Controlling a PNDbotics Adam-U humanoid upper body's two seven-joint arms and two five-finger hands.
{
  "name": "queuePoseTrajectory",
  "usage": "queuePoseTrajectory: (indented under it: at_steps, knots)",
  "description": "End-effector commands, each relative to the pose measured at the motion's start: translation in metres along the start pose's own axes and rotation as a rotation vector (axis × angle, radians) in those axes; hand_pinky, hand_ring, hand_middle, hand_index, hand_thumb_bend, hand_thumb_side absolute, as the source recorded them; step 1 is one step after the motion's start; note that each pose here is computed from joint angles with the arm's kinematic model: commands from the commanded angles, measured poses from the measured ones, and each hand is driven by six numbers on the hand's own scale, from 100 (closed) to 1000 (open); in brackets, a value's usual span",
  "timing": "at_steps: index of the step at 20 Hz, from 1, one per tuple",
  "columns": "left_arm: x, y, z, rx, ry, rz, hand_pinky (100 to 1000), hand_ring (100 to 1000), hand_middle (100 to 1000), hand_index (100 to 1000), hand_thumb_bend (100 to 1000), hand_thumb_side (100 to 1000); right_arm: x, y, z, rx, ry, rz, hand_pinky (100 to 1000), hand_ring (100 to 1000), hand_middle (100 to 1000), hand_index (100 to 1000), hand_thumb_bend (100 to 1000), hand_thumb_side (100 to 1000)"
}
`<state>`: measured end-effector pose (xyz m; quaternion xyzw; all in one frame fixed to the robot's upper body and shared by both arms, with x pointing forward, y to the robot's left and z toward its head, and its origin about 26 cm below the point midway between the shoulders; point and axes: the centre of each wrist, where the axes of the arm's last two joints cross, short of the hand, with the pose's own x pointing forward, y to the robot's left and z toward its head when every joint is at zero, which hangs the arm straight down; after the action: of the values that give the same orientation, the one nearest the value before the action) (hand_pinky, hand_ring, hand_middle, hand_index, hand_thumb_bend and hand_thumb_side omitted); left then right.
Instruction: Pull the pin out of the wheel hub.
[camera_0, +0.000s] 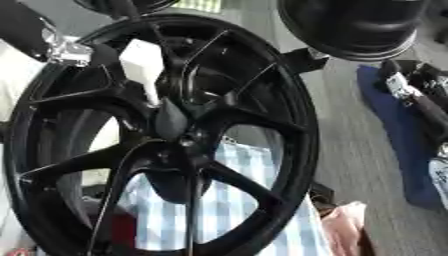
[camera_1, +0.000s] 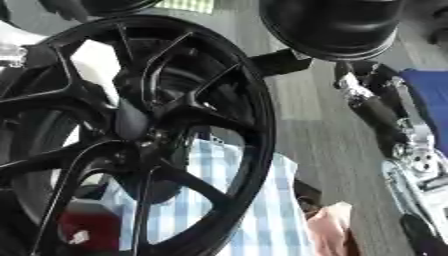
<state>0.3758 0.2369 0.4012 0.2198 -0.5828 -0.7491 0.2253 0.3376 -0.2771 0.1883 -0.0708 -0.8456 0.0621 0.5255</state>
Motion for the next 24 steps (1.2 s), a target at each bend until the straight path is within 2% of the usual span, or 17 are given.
queuePoseTrajectory:
  at_steps: [1,7,12,17,24]
  knots:
    - [-0.006,0.008,0.001,-0.006,0.006,0.011,833,830,847,910,366,762,0.006,-0.002,-0.004,0.006,-0.024,0.015,801,660,632,676,257,440]
    - [-0.018,0.001,-0.005,-0.017,-0.004,0.089,843,836,854,928,446,820,0.005,0.001,-0.005,0.004,-0.026,0.001,800,657,630,674,258,439]
    - [-0.024,0.000,-0.010,-0.025,0.026,0.094,834,823,820,913,418,797,0.007,0.004,-0.005,0.001,-0.033,-0.012,799,656,629,674,258,439]
    - [-0.027,-0.006,-0.017,-0.045,0.027,0.094,827,811,791,888,395,740,0.006,0.004,-0.006,-0.006,-0.033,-0.018,798,654,627,672,258,439]
    - [-0.027,-0.015,-0.024,-0.080,0.019,0.084,789,751,703,820,352,641,0.005,0.003,-0.005,-0.027,-0.028,-0.030,797,651,625,669,258,440]
